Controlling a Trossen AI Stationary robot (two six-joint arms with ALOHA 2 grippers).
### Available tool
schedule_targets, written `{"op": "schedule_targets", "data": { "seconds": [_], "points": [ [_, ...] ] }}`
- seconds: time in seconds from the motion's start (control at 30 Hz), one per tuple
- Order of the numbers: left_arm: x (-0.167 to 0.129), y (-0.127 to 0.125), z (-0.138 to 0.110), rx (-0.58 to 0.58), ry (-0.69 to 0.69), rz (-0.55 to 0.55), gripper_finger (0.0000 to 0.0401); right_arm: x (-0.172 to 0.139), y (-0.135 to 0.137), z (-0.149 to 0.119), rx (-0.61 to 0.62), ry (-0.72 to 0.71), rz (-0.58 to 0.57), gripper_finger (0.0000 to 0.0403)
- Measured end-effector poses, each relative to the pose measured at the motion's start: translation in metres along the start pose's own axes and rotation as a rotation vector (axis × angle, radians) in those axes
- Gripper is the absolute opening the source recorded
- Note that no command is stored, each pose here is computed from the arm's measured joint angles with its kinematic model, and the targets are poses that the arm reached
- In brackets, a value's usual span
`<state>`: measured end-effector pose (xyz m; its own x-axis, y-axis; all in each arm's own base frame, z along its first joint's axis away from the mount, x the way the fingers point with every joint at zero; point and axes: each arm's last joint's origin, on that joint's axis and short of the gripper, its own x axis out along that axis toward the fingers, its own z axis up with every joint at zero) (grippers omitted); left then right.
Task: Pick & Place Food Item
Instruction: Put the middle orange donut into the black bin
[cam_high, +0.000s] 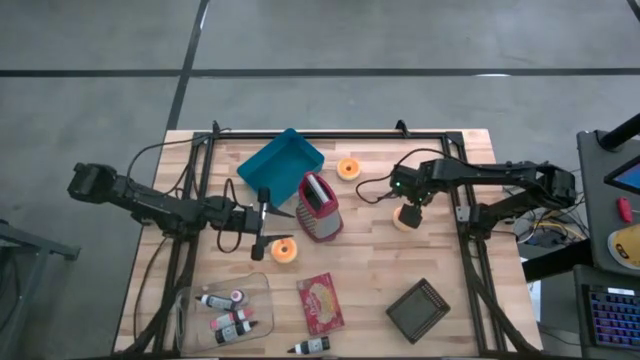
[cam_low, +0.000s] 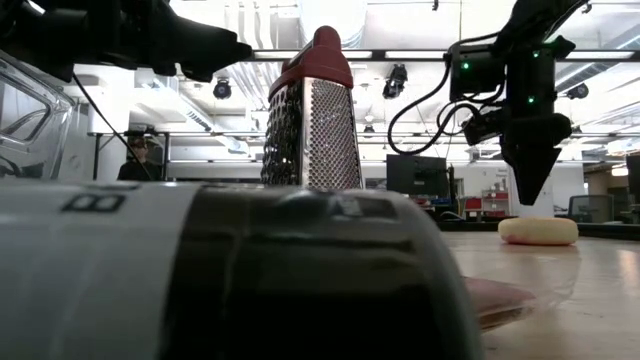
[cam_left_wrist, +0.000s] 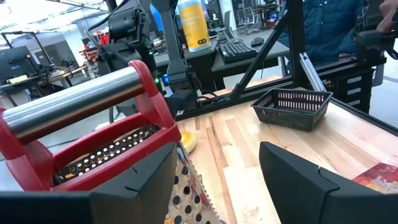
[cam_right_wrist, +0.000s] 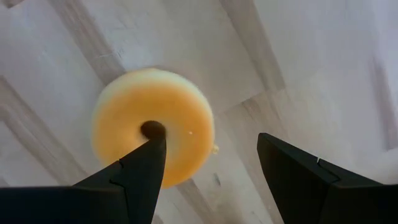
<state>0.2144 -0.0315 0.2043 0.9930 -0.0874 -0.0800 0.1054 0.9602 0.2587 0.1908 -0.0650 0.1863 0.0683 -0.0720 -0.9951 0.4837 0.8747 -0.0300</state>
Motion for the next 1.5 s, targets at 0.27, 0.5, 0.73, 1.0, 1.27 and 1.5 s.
{"op": "schedule_targets", "data": {
  "seconds": [0.27,0.5,0.73,1.0,1.27,1.5],
  "points": [
    [0.000,0.000,0.000,-0.003,0.000,0.000,0.0234,0.012,0.002,0.004,-0.011,0.048,0.014,0.0249],
    [0.000,0.000,0.000,-0.003,0.000,0.000,0.0234,0.028,0.004,0.007,-0.028,0.063,0.047,0.0249],
    [0.000,0.000,0.000,-0.007,0.000,0.000,0.0234,0.039,0.006,0.010,-0.053,0.091,0.071,0.0244],
    [0.000,0.000,0.000,-0.007,-0.001,0.000,0.0234,0.047,0.008,0.013,-0.076,0.111,0.089,0.0181],
    [0.000,0.000,0.000,-0.007,-0.001,0.000,0.0234,0.042,0.007,0.013,-0.072,0.082,0.080,0.0071],
    [0.000,0.000,0.000,-0.007,-0.001,0.000,0.0234,0.041,0.006,0.015,-0.069,0.050,0.045,0.0016]
  ]
}}
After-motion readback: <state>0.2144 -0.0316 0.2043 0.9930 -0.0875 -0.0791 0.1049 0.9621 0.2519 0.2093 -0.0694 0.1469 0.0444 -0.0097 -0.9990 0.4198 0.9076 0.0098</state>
